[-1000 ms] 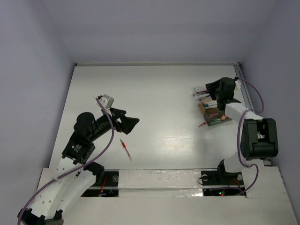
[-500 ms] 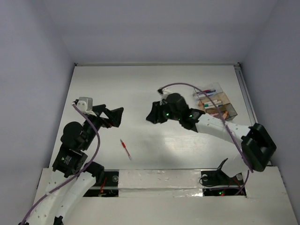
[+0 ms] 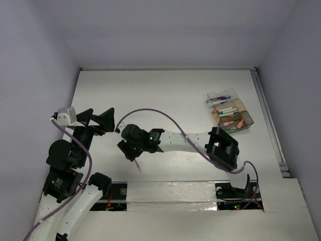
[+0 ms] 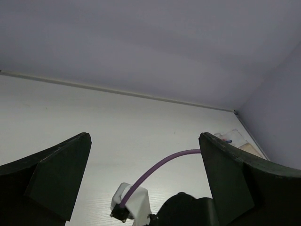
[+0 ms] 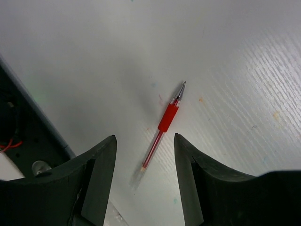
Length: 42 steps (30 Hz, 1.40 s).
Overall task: Sort the stationery into containers
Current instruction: Pick up the pen from the center of the board.
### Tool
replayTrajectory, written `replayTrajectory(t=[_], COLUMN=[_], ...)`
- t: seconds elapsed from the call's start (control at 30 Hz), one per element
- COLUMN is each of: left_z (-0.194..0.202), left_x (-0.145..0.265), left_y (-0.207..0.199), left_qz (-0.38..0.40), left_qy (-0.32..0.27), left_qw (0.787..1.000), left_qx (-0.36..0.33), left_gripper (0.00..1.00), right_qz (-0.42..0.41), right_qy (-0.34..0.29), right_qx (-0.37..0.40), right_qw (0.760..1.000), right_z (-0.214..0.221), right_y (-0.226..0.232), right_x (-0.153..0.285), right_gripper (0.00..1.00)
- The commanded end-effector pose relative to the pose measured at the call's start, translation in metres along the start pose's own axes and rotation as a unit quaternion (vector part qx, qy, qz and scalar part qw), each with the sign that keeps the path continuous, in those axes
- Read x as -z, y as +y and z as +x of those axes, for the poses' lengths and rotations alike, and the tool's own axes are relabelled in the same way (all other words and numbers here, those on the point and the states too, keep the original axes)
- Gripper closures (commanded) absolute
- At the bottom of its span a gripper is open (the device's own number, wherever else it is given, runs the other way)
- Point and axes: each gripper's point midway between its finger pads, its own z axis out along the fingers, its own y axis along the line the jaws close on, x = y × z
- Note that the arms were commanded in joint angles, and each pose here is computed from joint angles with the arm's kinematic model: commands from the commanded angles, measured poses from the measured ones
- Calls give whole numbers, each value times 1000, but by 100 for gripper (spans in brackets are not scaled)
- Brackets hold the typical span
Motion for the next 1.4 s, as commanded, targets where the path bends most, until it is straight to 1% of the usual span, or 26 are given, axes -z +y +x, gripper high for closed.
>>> replayTrajectory(t=[0.0, 0.1, 0.13, 0.17, 0.2, 0.27, 0.3, 0.33, 0.4, 0.43, 0.5, 0.57, 0.6, 0.63, 0.67, 0.7, 0.77, 0.8, 0.83, 0.87, 0.9, 0.97, 1.0, 1.1, 1.17, 1.37], left_z=[-25, -32, -31, -31, -30, -26, -25, -23, -21, -17, -14, -5, 0, 7, 13, 18, 38, 50, 64, 78, 83, 110, 116, 131, 139, 137], left_x=[9, 12, 12, 12, 12, 12, 12, 13, 15, 14, 15, 13, 13, 11, 9, 8, 3, 4, 2, 2, 0, -2, -4, -8, -9, -9], left_y=[6, 10, 10, 10, 10, 9, 9, 10, 10, 11, 10, 8, 5, 4, -3, -7, -17, -32, -39, -52, -58, -64, -64, -67, -66, -69], left_qz=[-20, -33, -32, -31, -29, -25, -25, -25, -24, -23, -17, -7, 5, 9, 27, 40, 70, 115, 136, 173, 189, 210, 212, 224, 223, 231], left_qy=[-32, -38, -37, -37, -37, -31, -30, -27, -26, -21, -18, -8, 0, 9, 20, 27, 55, 78, 94, 124, 129, 172, 180, 201, 213, 211], left_qw=[999, 999, 999, 999, 999, 999, 999, 999, 999, 999, 999, 999, 999, 999, 999, 998, 996, 990, 986, 977, 973, 962, 960, 953, 950, 949], left_qx=[-11, -20, -21, -21, -21, -22, -23, -23, -25, -26, -28, -30, -32, -31, -31, -28, -15, -8, -1, 13, 20, 36, 40, 44, 45, 43], left_gripper=[1, 1, 1, 1, 1, 1, 1, 1, 1, 1, 1, 1, 1, 1, 1, 1, 1, 1, 1, 1, 1, 3, 4, 13, 17, 17], right_qz=[41, 41, 48, 62, 81, 113, 121, 124, 131, 146, 160, 171, 178, 178, 164, 163, 114, 72, 56, 40, 13, -1, -23, -72, -110, -171], right_qy=[37, 64, 61, 65, 91, 97, 104, 109, 113, 110, 96, 60, 38, 15, -31, -66, -132, -230, -250, -283, -343, -379, -416, -466, -478, -468], right_qx=[30, 33, 32, 33, 39, 40, 41, 40, 39, 38, 30, 1, -22, -45, -68, -108, -150, -163, -191, -198, -203, -220, -221, -228, -225, -212], right_qw=[998, 997, 996, 995, 992, 988, 986, 985, 984, 982, 982, 983, 983, 983, 984, 978, 973, 957, 948, 938, 917, 899, 882, 852, 842, 841], right_z=[6, 24, 19, 21, 39, 42, 48, 53, 60, 60, 56, 33, 18, 15, -13, -20, -45, -94, -89, -102, -128, -139, -155, -173, -182, -186], right_y=[-5, 1, 1, -4, -10, -20, -24, -27, -31, -36, -45, -60, -77, -90, -94, -121, -128, -122, -134, -133, -124, -121, -116, -102, -89, -67], right_x=[-5, -23, -26, -31, -41, -47, -51, -54, -56, -55, -53, -36, -28, -25, 1, 7, 34, 75, 84, 100, 130, 147, 162, 189, 201, 203], right_gripper=[42, 43, 44, 44, 45, 51, 56, 80, 90, 100, 100, 100, 100, 100, 100, 100, 100, 100, 100, 100, 100, 100, 100, 100, 100, 100])
